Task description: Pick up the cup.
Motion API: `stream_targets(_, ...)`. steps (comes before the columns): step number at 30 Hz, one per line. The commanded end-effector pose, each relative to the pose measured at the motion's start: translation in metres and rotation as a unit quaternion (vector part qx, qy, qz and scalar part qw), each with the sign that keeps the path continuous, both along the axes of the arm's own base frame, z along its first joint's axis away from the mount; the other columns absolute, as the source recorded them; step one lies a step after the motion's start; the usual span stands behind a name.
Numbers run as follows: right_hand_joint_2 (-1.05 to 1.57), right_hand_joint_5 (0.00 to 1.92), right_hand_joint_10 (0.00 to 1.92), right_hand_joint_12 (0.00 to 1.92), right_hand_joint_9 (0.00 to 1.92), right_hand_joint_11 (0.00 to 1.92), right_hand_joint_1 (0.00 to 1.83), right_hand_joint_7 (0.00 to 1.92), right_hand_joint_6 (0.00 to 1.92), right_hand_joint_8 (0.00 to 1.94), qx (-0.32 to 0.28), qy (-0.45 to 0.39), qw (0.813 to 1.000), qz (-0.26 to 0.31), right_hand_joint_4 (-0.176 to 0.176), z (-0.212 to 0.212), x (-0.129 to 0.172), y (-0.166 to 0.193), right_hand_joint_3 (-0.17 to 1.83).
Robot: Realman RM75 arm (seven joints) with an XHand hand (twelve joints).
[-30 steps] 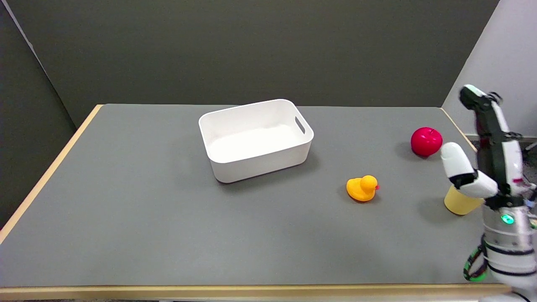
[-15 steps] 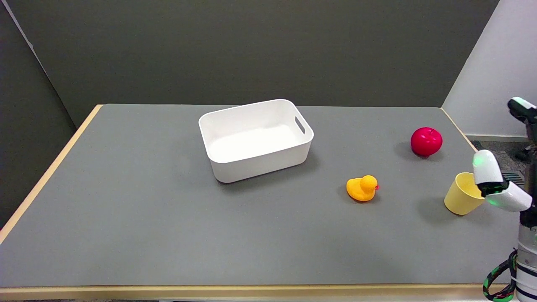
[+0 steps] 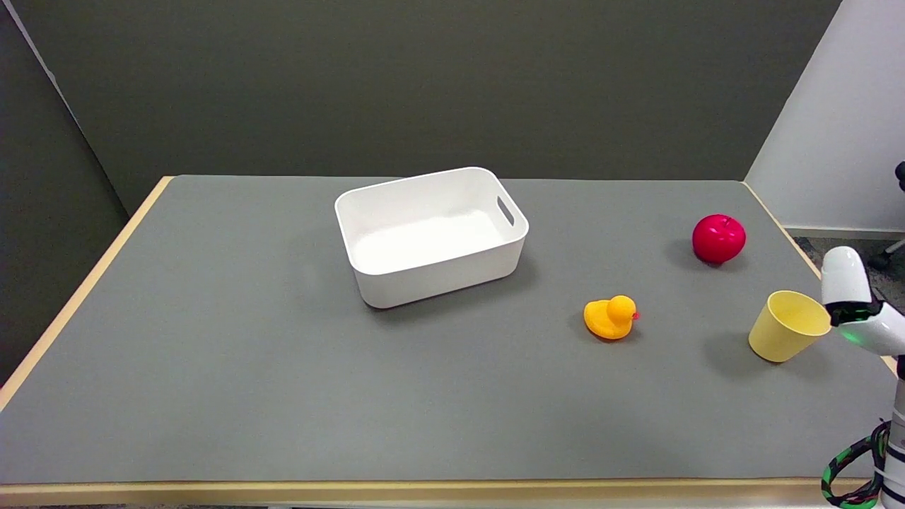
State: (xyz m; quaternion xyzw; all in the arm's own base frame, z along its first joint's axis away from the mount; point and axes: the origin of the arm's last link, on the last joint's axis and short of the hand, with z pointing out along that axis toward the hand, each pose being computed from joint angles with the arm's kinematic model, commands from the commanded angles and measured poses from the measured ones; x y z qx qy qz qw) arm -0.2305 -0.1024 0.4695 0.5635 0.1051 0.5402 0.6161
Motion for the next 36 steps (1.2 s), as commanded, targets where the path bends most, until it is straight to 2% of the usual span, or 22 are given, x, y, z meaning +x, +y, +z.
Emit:
stream_targets(1,0.63,0.24,0.76,0.86,0.13,0.00,0.57,0.25,0.51,0.44,0.027,-0.019,0.999,-0.018,-0.045,-0.021,-0.012,-0.003,0.96)
stream_targets(5,0.63,0.24,0.76,0.86,0.13,0.00,0.57,0.25,0.51,0.44,0.058,-0.041,0.997,-0.037,-0.045,-0.038,-0.028,-0.013,0.96)
stream_targets(13,0.63,0.24,0.75,0.86,0.12,0.00,0.57,0.24,0.51,0.43,0.039,-0.038,0.994,-0.093,-0.044,-0.052,-0.050,-0.012,0.96)
stream_targets(18,0.63,0.23,0.74,0.86,0.11,0.00,0.57,0.23,0.51,0.43,0.039,-0.034,0.994,-0.097,-0.044,-0.051,-0.051,-0.022,0.96)
stream_targets(22,0.62,0.23,0.74,0.87,0.11,0.00,0.57,0.23,0.51,0.43,0.020,-0.044,0.993,-0.109,-0.044,-0.044,-0.058,-0.020,0.96)
stream_targets(27,0.62,0.24,0.74,0.89,0.11,0.00,0.57,0.23,0.51,0.43,-0.014,-0.067,0.986,-0.151,-0.044,-0.040,-0.080,-0.012,0.96)
stream_targets(36,0.63,0.26,0.75,0.95,0.14,0.00,0.60,0.25,0.54,0.44,-0.046,-0.075,0.987,-0.137,-0.054,-0.036,-0.085,-0.010,0.96)
